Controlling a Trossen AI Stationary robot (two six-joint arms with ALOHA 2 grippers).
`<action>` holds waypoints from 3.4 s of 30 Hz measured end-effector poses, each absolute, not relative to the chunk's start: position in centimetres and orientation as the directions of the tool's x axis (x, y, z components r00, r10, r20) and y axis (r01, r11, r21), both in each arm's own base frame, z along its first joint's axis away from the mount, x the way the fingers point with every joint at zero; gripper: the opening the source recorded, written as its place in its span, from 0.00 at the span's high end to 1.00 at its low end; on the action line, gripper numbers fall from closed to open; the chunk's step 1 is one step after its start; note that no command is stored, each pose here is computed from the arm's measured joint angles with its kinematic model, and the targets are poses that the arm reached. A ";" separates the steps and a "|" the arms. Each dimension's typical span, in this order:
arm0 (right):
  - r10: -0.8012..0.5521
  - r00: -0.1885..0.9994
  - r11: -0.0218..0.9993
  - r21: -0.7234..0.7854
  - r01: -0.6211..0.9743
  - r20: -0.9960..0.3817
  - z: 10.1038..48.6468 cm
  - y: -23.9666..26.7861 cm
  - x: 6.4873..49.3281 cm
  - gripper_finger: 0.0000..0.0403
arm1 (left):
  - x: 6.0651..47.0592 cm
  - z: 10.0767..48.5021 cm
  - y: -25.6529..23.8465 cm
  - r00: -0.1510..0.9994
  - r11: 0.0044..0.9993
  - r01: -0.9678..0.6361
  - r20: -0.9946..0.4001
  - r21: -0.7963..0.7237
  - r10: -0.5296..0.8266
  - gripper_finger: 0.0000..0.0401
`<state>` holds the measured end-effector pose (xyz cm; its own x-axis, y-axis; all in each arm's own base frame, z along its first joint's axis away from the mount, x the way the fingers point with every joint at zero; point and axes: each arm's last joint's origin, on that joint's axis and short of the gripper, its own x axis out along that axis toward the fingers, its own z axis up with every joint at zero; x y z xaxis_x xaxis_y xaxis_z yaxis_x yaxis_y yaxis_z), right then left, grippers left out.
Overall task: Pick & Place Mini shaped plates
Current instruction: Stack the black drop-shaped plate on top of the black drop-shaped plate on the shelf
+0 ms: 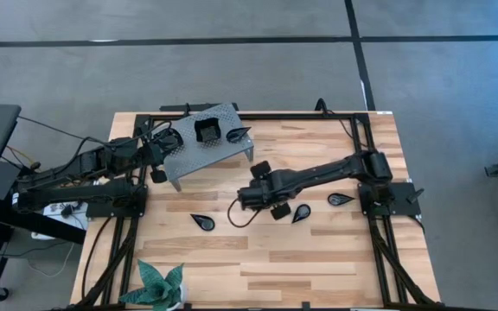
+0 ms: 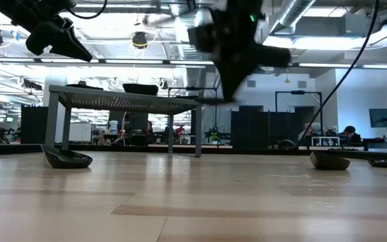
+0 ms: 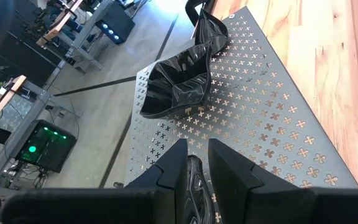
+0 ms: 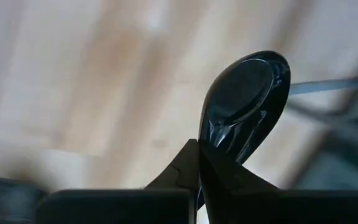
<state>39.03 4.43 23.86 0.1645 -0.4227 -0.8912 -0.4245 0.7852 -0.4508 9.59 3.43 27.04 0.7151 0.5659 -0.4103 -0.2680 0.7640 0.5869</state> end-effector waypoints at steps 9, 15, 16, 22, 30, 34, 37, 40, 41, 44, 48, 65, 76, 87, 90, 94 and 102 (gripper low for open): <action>-0.601 0.314 0.567 -0.669 -0.480 -0.735 30.1 -0.5 41.3 1.00 | 9.6 27.0 3.4 0.715 0.764 -0.268 -0.410 0.587 0.566 0.83; -0.596 0.337 0.524 -0.671 -0.525 -0.729 30.6 -5.6 41.8 1.00 | 9.6 27.0 3.4 0.715 0.764 -0.268 -0.410 0.587 0.565 0.83; -0.585 0.356 0.524 -0.675 -0.520 -0.729 30.7 -6.2 42.0 1.00 | 9.6 27.0 3.4 0.716 0.764 -0.267 -0.410 0.587 0.565 0.83; -0.538 0.465 0.488 -0.709 -0.509 -0.703 31.3 -8.6 42.8 1.00 | 9.6 27.0 3.4 0.715 0.764 -0.268 -0.410 0.586 0.565 0.83; -0.440 0.474 0.490 -0.646 -0.586 -0.763 30.3 -9.9 42.5 1.00 | 9.6 27.0 3.4 0.716 0.772 -0.285 -0.410 0.568 0.566 0.83; -0.446 0.467 0.405 -0.638 -0.655 -0.764 30.4 -10.4 42.3 1.00 | 9.6 27.0 3.4 0.715 0.773 -0.287 -0.410 0.566 0.565 0.83; -0.449 0.467 0.382 -0.636 -0.670 -0.762 30.4 -10.7 42.2 1.00 | 9.6 27.0 3.4 0.716 0.773 -0.286 -0.410 0.566 0.565 0.83; -0.450 0.462 0.390 -0.634 -0.668 -0.764 30.4 -10.9 42.2 1.00 | 9.6 27.0 3.4 0.716 0.773 -0.286 -0.410 0.566 0.565 0.83; -0.449 0.457 0.391 -0.629 -0.672 -0.768 30.3 -10.9 42.1 1.00 | 9.6 27.0 3.4 0.716 0.773 -0.286 -0.410 0.566 0.565 0.83; -0.451 0.450 0.383 -0.623 -0.682 -0.770 30.3 -11.2 42.0 1.00 | 9.6 27.0 3.4 0.715 0.773 -0.287 -0.410 0.566 0.565 0.83; -0.453 0.452 0.389 -0.627 -0.675 -0.768 30.3 -11.5 42.0 1.00 | 9.6 27.0 3.4 0.716 0.773 -0.286 -0.410 0.566 0.565 0.83; -0.485 0.411 0.403 -0.615 -0.678 -0.772 28.7 -12.8 42.6 1.00 | 9.6 27.0 3.4 0.716 0.773 -0.286 -0.410 0.566 0.565 0.83; -0.477 0.398 0.419 -0.601 -0.681 -0.784 28.3 -12.4 42.7 0.96 | 9.6 27.0 3.4 0.716 0.773 -0.286 -0.410 0.566 0.565 0.83; -0.478 0.421 0.492 -0.632 -0.599 -0.771 28.6 -11.6 42.9 0.78 | 9.6 27.0 3.4 0.715 0.773 -0.286 -0.411 0.566 0.565 0.83; -0.475 0.450 0.477 -0.651 -0.590 -0.756 29.2 -10.1 43.3 0.77 | 9.6 27.0 3.4 0.715 0.773 -0.286 -0.411 0.566 0.565 0.83; -0.453 0.496 0.525 -0.672 -0.523 -0.740 29.8 -6.5 44.1 0.77 | 9.6 27.0 3.4 0.715 0.773 -0.286 -0.411 0.566 0.565 0.83; -0.343 0.496 0.538 -0.600 -0.592 -0.797 29.1 2.2 43.8 0.77 | 9.7 27.0 3.0 0.742 0.791 -0.258 -0.410 0.554 0.530 0.83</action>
<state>43.82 2.23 29.07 0.4962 -0.3433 -0.7975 -0.5920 0.5381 -0.6000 9.74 2.95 27.04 0.7421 0.5300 -0.4104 -0.2585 0.7911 0.5543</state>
